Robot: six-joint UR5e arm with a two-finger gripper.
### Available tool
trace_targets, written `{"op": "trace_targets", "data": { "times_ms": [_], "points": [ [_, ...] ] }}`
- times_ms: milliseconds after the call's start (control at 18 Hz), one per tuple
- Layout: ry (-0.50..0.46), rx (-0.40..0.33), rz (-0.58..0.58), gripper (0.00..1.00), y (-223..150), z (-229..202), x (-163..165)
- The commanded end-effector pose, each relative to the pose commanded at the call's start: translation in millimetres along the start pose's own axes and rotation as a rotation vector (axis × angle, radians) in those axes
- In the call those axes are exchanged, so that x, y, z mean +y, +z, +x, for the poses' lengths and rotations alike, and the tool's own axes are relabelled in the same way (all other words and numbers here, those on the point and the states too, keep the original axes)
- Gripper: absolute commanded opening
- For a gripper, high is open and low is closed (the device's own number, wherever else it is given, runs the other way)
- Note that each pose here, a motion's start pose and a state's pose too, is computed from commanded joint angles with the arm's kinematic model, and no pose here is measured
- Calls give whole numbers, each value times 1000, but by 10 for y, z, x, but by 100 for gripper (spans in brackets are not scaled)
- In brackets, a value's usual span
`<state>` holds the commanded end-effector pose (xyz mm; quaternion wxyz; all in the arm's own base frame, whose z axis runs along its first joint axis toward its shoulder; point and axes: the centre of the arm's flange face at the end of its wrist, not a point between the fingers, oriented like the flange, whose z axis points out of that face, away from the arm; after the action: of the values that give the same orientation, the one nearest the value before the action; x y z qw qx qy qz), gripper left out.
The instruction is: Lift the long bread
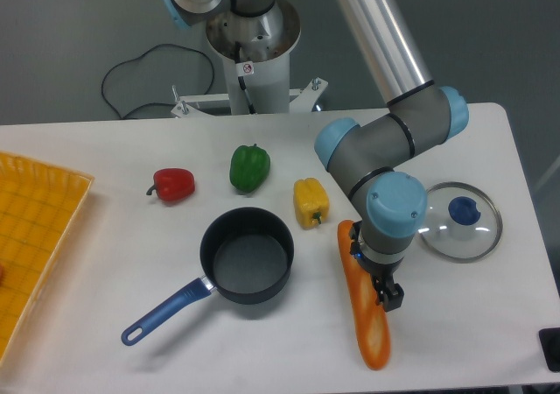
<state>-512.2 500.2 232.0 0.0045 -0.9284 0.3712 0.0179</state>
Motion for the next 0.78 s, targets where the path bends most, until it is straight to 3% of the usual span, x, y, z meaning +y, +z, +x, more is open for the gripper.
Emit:
{"op": "trace_targets", "data": {
  "times_ms": [500, 778],
  "points": [
    [6, 29, 2, 99, 229, -10, 16],
    [5, 39, 2, 92, 296, 5, 15]
  ]
}}
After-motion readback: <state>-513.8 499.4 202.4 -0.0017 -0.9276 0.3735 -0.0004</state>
